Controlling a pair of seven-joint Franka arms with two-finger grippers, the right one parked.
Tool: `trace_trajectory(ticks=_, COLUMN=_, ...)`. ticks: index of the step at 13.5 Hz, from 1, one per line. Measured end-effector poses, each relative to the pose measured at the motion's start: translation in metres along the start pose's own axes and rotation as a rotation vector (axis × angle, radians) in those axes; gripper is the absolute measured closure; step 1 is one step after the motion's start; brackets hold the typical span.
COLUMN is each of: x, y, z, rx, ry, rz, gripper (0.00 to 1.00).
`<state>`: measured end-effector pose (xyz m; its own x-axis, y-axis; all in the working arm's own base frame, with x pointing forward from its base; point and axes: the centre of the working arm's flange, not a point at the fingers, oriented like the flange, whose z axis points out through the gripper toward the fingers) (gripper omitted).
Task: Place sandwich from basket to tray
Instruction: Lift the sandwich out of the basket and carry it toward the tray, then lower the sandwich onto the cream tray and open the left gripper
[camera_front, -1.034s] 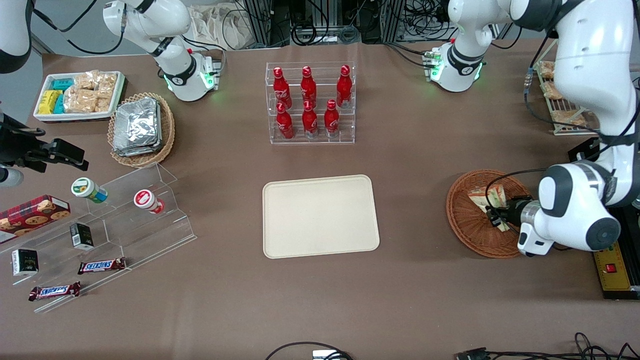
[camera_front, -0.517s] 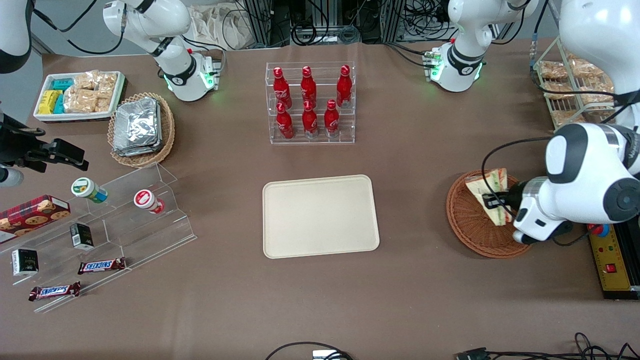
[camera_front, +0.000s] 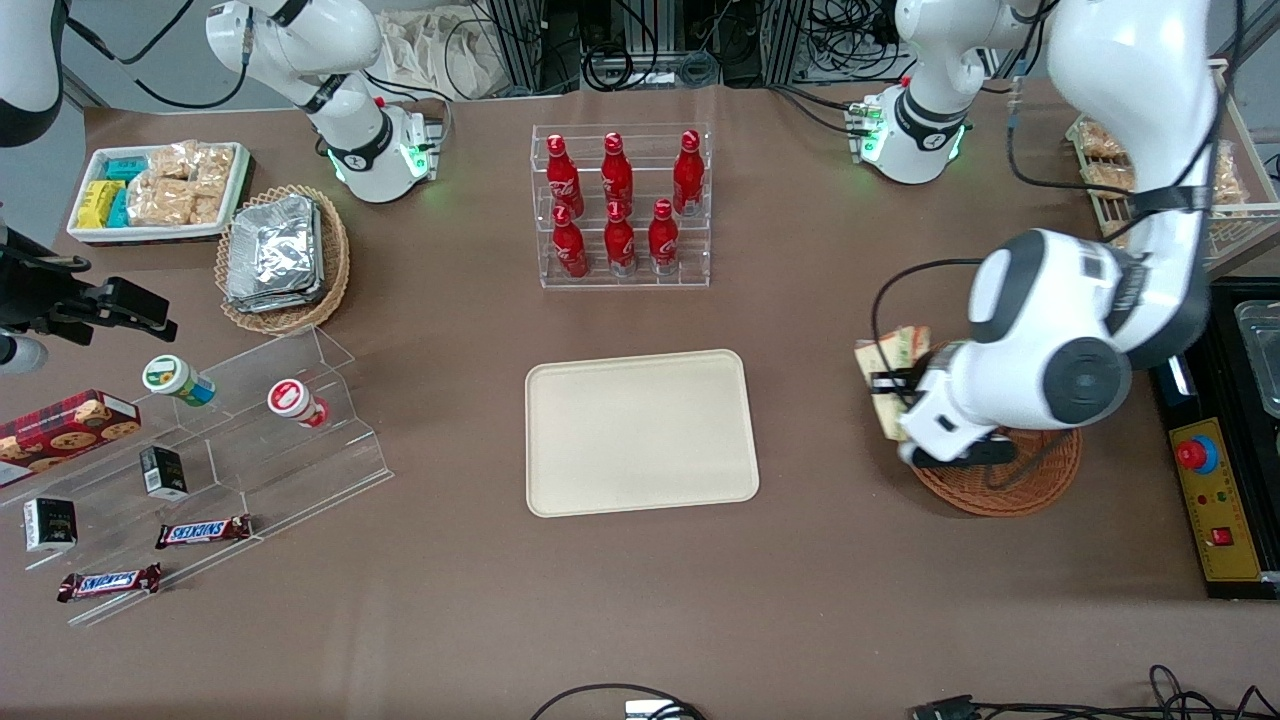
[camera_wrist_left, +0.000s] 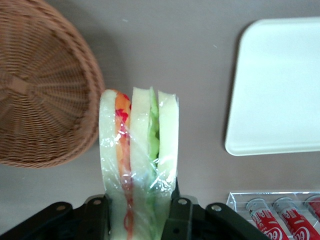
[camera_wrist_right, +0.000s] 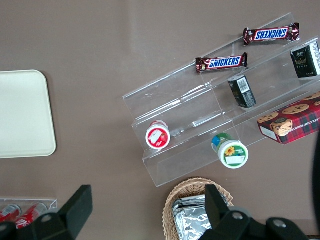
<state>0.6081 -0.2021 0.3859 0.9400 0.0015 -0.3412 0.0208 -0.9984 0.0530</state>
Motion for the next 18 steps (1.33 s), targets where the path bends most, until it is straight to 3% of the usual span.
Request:
trace_trajectory(ticks=4, x=0.001, y=0.067, z=0.034, rx=0.010, ry=0.019, rz=-0.010, gripper=0.59)
trace_trajectory(ticks=8, x=0.007, y=0.121, z=0.072, rx=-0.010, ry=0.065, rz=-0.048, gripper=0.59)
trace_trajectory(ticks=12, x=0.011, y=0.146, z=0.097, rx=-0.027, ry=0.093, rz=-0.039, gripper=0.59)
trace_trajectory(ticks=18, x=0.010, y=0.176, z=0.134, rx=-0.023, ry=0.104, rz=-0.033, gripper=0.59)
